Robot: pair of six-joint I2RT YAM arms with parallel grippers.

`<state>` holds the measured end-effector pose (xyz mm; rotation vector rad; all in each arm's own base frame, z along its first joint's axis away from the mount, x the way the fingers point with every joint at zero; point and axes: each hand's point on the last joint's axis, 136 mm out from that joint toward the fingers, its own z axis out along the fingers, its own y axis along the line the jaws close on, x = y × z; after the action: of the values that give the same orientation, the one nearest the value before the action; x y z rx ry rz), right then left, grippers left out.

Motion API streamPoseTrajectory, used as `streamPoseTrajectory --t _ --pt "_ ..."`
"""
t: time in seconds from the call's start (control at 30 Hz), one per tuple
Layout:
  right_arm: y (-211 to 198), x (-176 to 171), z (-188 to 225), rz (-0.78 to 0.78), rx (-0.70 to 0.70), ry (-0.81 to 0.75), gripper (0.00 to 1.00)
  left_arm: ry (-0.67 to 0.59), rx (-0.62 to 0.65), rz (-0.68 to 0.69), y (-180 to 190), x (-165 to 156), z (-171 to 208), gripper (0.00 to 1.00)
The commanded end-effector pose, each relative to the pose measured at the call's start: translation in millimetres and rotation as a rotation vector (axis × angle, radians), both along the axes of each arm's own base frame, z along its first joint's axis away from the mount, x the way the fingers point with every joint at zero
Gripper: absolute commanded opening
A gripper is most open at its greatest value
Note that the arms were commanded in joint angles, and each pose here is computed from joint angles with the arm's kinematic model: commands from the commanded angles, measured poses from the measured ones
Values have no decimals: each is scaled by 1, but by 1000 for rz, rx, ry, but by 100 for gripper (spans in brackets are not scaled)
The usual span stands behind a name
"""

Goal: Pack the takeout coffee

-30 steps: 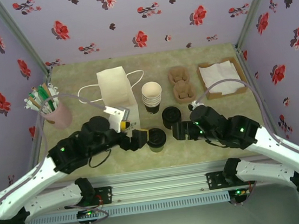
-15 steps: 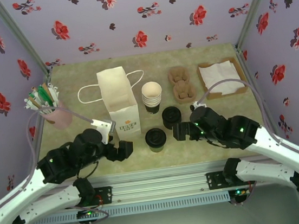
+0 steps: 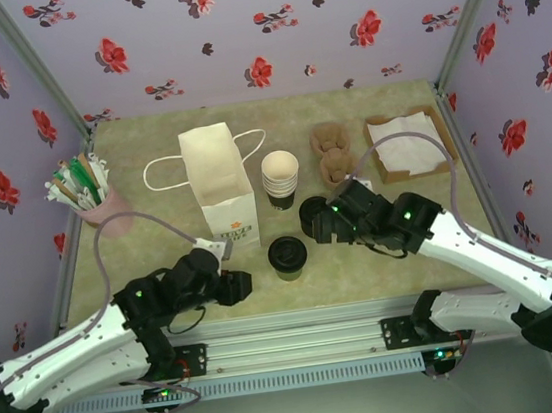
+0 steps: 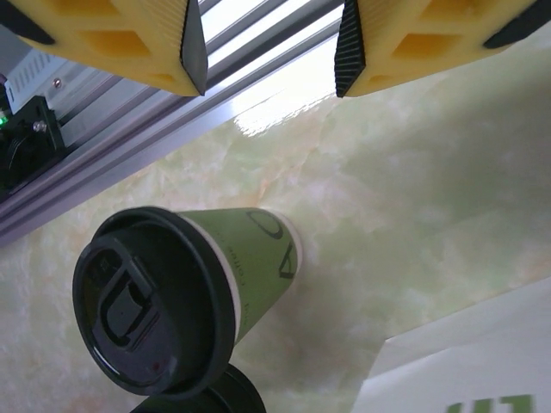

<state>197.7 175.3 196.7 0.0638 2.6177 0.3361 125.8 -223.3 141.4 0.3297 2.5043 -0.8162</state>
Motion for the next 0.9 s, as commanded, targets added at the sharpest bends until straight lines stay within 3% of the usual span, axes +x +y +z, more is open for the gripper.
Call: streamPoseTrajectory --t 0.0,0.3,0.87 --pt "-18 14 7 -88 -55 -18 99 -33 -91 13 -23 9 9 44" --pt "-30 23 1 -151 -80 -3 99 -61 -73 3 -47 20 -2 39" --pt "-36 20 -13 -157 -56 39 99 -76 -61 -66 -87 25 -5 39"
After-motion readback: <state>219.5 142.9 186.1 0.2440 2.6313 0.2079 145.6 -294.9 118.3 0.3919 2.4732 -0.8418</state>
